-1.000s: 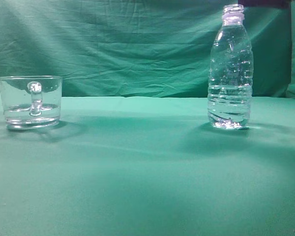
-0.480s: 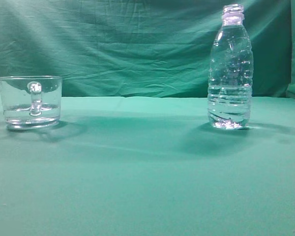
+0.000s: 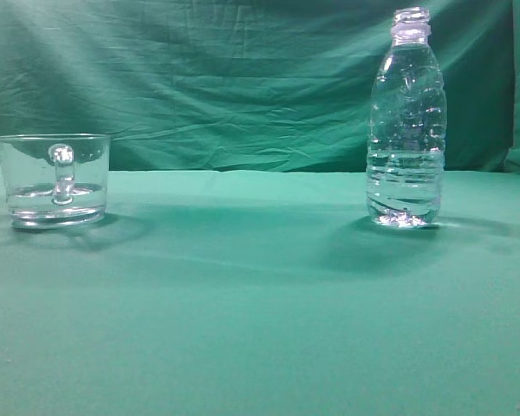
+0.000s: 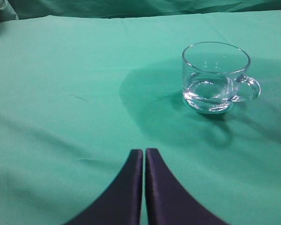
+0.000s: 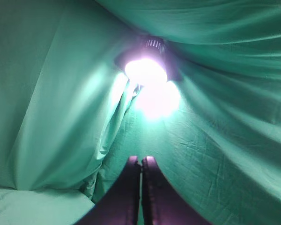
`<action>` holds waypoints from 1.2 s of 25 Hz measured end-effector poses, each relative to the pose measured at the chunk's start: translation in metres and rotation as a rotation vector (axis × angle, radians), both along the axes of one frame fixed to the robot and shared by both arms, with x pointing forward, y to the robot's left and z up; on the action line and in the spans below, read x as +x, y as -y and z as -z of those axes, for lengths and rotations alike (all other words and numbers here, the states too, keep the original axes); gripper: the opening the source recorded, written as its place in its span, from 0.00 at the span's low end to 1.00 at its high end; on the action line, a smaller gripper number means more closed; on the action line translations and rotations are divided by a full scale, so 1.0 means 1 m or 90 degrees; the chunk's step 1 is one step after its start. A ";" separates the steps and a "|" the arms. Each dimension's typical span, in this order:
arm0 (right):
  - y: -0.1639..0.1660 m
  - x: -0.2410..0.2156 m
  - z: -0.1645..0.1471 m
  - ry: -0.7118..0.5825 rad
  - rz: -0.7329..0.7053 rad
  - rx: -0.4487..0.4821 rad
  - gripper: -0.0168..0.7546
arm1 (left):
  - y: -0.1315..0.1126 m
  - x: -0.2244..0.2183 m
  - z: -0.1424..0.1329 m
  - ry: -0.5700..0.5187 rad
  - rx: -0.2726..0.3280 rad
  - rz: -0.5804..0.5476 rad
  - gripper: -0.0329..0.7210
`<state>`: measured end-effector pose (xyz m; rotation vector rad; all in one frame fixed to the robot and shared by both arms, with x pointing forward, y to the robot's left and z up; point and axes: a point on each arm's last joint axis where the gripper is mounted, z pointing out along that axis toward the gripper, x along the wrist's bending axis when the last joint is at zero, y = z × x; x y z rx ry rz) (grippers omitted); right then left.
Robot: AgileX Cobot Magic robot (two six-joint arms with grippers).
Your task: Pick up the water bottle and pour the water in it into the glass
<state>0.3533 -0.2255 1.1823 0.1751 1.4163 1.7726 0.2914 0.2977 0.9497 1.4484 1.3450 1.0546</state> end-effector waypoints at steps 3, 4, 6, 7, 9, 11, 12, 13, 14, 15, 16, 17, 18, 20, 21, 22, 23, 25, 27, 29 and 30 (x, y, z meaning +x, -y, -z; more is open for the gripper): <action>0.003 -0.015 -0.004 0.032 0.023 -0.018 0.02 | 0.000 0.000 0.000 0.000 0.000 0.000 0.04; 0.005 -0.020 -0.006 0.034 0.039 -0.010 0.02 | 0.000 0.000 0.000 0.000 0.000 0.000 0.04; 0.014 -0.025 -0.011 0.005 0.095 0.043 0.02 | 0.000 0.000 0.000 0.000 0.000 0.000 0.04; 0.020 -0.027 -0.012 -0.016 0.130 0.077 0.02 | 0.000 0.000 0.000 0.000 0.000 0.000 0.04; 0.035 -0.025 -0.012 -0.070 0.218 0.146 0.02 | 0.000 0.000 0.000 0.000 0.000 0.000 0.04; 0.050 -0.020 -0.008 -0.141 0.308 0.216 0.02 | 0.000 0.000 0.000 0.000 0.000 0.000 0.04; 0.057 -0.017 -0.003 -0.182 0.359 0.243 0.02 | 0.000 0.000 0.000 0.000 0.000 0.000 0.04; 0.063 -0.015 0.001 -0.208 0.403 0.243 0.02 | 0.000 0.000 0.000 0.000 0.000 0.000 0.04; 0.067 -0.013 0.007 -0.235 0.441 0.231 0.02 | 0.000 0.000 0.000 0.000 0.000 0.000 0.04; 0.068 -0.011 0.013 -0.252 0.467 0.204 0.02 | 0.000 0.000 0.000 0.000 0.000 0.000 0.04; 0.069 -0.010 0.020 -0.266 0.483 0.172 0.02 | 0.000 0.000 0.000 0.000 0.000 0.000 0.04; 0.068 -0.009 0.027 -0.274 0.490 0.135 0.02 | 0.000 0.000 0.000 0.000 0.000 0.000 0.04; 0.067 -0.009 0.033 -0.281 0.491 0.104 0.02 | 0.000 0.000 0.000 0.000 0.000 0.000 0.04; 0.065 -0.012 0.049 -0.306 0.487 0.056 0.02 | 0.000 0.000 0.000 0.000 0.000 0.000 0.04; 0.064 -0.017 0.059 -0.325 0.483 0.035 0.02 | 0.000 0.000 0.000 0.000 0.000 0.000 0.04; 0.063 -0.023 0.067 -0.341 0.477 0.021 0.02 | 0.000 0.000 0.000 0.000 0.000 0.000 0.04; 0.063 -0.028 0.078 -0.360 0.473 0.011 0.02 | 0.000 0.000 0.000 0.000 0.000 0.000 0.04; 0.063 -0.039 0.098 -0.378 0.468 0.000 0.02 | 0.000 0.000 0.000 0.000 0.000 0.000 0.04; 0.064 -0.046 0.127 -0.404 0.467 -0.011 0.02 | 0.000 0.000 0.000 0.000 0.000 0.000 0.04; 0.065 -0.054 0.153 -0.418 0.466 -0.012 0.02 | 0.000 0.000 0.000 0.000 0.000 0.000 0.04; 0.065 -0.057 0.167 -0.428 0.466 -0.015 0.02 | 0.000 0.000 0.000 0.000 0.000 0.000 0.04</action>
